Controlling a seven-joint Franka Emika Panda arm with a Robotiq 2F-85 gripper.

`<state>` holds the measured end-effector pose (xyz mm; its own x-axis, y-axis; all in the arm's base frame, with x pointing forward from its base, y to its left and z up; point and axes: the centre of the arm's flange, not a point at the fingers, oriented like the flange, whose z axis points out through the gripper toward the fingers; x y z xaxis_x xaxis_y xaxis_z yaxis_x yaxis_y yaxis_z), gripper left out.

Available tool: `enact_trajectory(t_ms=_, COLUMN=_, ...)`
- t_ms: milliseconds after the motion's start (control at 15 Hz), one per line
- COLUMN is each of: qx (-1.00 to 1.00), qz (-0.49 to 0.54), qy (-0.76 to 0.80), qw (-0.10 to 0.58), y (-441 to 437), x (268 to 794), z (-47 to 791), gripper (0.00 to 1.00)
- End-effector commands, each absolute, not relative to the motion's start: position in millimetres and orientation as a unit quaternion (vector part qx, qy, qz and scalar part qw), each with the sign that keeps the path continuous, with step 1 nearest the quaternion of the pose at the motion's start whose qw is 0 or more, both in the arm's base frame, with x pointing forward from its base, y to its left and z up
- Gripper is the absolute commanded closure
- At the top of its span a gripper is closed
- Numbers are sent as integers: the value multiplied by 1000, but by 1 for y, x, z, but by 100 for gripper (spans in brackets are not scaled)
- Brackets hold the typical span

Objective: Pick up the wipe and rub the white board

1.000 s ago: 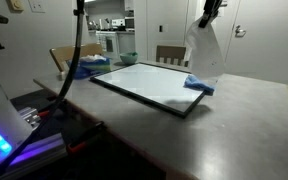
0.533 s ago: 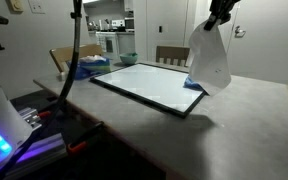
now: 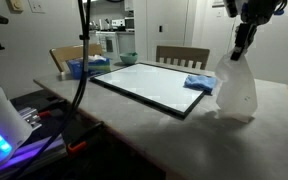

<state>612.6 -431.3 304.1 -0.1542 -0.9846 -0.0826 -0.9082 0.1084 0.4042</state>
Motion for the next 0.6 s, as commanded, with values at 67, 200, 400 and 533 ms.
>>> enact_trajectory(t_ms=67, qx=705, qz=-121, qy=-698, qw=34, y=-403, x=589, z=214, gripper=100)
enact_trajectory(t_ms=200, qx=718, qz=-114, qy=-687, qw=5, y=-398, x=597, z=178, gripper=100)
enact_trajectory(t_ms=400, qx=728, qz=-105, qy=-678, qw=-9, y=-389, x=597, z=129, gripper=100)
enact_trajectory(t_ms=533, qx=733, qz=-99, qy=-673, qw=-9, y=-386, x=593, z=109, gripper=100)
